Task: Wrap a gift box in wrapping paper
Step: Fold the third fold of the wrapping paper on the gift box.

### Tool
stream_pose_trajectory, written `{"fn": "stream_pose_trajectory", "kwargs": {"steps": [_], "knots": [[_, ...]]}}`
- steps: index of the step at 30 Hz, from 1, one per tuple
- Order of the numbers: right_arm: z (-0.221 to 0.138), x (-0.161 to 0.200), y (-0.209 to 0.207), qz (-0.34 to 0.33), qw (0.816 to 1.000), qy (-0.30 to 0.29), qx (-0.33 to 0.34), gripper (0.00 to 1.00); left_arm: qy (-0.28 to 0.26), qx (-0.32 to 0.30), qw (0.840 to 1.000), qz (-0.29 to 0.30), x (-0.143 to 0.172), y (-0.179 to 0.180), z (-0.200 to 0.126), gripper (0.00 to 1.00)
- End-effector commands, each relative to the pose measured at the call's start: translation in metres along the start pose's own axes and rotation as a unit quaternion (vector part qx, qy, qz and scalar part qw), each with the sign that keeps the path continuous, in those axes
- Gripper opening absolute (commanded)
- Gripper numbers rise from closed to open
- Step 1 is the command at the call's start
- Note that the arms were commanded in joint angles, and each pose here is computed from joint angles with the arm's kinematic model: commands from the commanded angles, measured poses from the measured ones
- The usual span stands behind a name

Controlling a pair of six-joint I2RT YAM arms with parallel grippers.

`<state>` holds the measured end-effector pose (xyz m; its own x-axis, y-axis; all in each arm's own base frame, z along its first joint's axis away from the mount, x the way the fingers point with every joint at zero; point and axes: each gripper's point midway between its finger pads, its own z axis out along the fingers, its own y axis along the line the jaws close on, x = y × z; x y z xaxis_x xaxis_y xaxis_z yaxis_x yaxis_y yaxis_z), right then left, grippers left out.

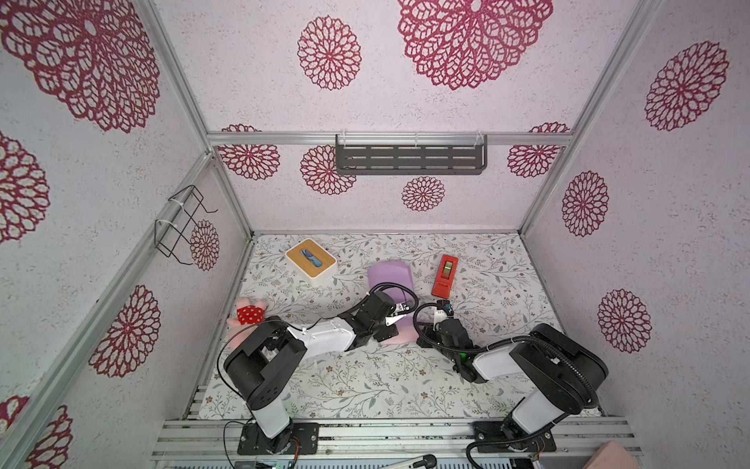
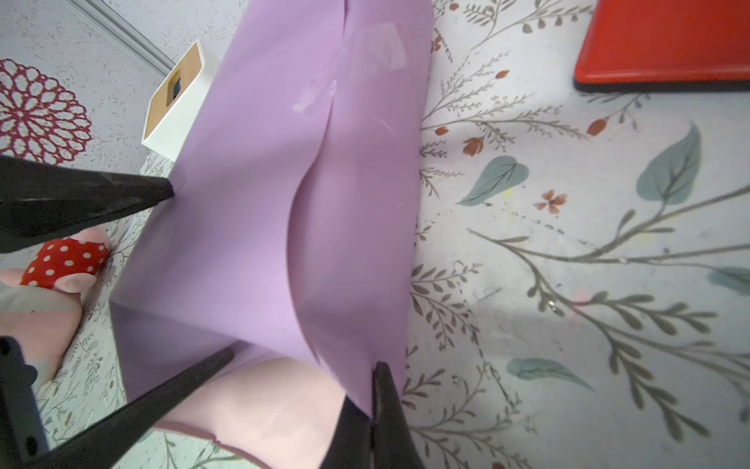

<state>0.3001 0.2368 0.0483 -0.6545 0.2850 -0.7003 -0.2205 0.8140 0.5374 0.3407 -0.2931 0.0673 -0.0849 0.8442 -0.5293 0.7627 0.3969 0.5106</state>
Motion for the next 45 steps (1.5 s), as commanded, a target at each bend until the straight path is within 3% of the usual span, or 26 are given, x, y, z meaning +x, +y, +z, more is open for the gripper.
{"fn": "stream_pose_trajectory", "kwargs": {"steps": [1,8,19,24,33,38,45], "knots": [[0.002,-0.013,0.006,0.005,1.000,-0.022,0.000,0.03,0.016,0.021,1.000,0.006,0.008,-0.009,0.007,0.84],[0.001,-0.014,0.009,0.002,1.000,-0.020,-0.005,0.07,0.037,0.036,0.999,0.008,0.025,-0.021,0.014,0.83],[-0.022,-0.021,0.035,-0.041,0.997,0.002,-0.064,0.46,0.031,0.034,0.999,0.003,0.026,-0.022,0.012,0.84],[-0.031,-0.042,0.035,-0.030,0.997,-0.015,-0.067,0.58,0.022,0.032,0.999,0.000,0.021,-0.020,0.010,0.84],[-0.003,-0.085,0.047,0.023,0.993,-0.015,-0.112,0.66,0.018,0.030,0.999,-0.003,0.017,-0.017,0.009,0.85],[0.017,-0.070,0.031,0.036,0.996,0.022,-0.076,0.68,0.016,0.028,0.999,-0.005,0.015,-0.016,0.008,0.86],[0.018,-0.045,0.013,0.040,0.997,0.057,-0.045,0.68,-0.008,0.034,0.999,-0.017,0.001,-0.012,-0.001,0.90]]}}
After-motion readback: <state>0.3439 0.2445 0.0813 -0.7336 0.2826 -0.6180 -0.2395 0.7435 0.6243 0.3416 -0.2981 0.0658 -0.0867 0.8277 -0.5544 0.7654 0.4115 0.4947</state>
